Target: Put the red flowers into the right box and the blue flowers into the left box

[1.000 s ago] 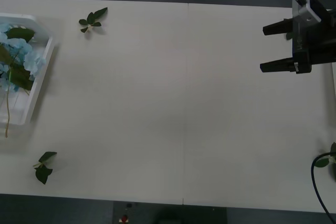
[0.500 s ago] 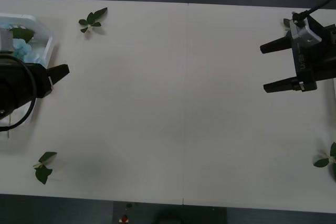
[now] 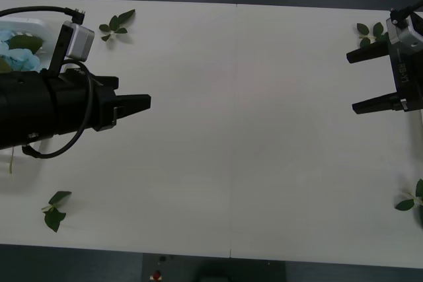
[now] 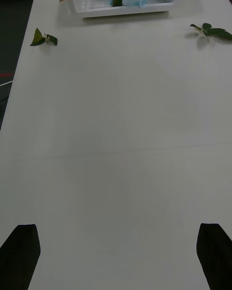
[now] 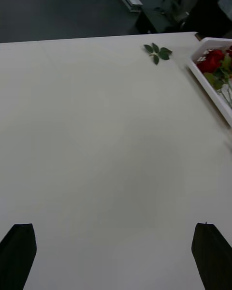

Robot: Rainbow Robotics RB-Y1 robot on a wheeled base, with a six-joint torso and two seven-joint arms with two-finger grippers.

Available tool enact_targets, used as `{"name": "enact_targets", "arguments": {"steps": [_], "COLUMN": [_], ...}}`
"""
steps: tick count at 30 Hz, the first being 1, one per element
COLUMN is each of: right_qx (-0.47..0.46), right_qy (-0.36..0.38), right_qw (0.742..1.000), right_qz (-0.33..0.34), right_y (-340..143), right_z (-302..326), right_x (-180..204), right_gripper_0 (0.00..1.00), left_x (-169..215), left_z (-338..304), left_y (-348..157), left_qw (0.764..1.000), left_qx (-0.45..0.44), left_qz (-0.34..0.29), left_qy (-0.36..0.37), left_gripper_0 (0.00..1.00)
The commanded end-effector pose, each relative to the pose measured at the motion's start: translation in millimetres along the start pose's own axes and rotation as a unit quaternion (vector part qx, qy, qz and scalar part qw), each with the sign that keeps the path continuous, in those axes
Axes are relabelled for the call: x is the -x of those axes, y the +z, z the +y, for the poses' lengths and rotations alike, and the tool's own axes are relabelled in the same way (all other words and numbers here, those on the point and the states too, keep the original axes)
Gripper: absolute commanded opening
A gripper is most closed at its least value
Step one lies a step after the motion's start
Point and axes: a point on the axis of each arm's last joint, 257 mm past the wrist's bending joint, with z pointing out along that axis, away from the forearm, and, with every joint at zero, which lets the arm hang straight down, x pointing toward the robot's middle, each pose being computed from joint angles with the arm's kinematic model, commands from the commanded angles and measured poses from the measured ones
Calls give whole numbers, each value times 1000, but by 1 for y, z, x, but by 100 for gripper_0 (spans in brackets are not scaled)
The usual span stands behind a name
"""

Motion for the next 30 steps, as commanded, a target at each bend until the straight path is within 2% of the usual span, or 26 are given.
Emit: {"name": "enact_targets", "arguments": {"steps": [1,12,30], "right_qx": [-15,-15,-15], "right_qy": [-10,-10,-10], "right_qw": [1000,1000,1000], "right_qz": [7,7,7], "right_y": [-13,-13,-13], "right_z": [-8,-8,-8], "right_x": [0,0,0], "right_gripper_0": [94,95,95], "left_x": [8,1,9], "left_z": [-11,-47,-60], "left_y": [5,25,22], "left_qw": [998,987,983], "left_qx": [-30,-142,-164], "left_qz": [25,45,56], "left_qy": [49,57,65], "left_gripper_0": [93,93,93]}}
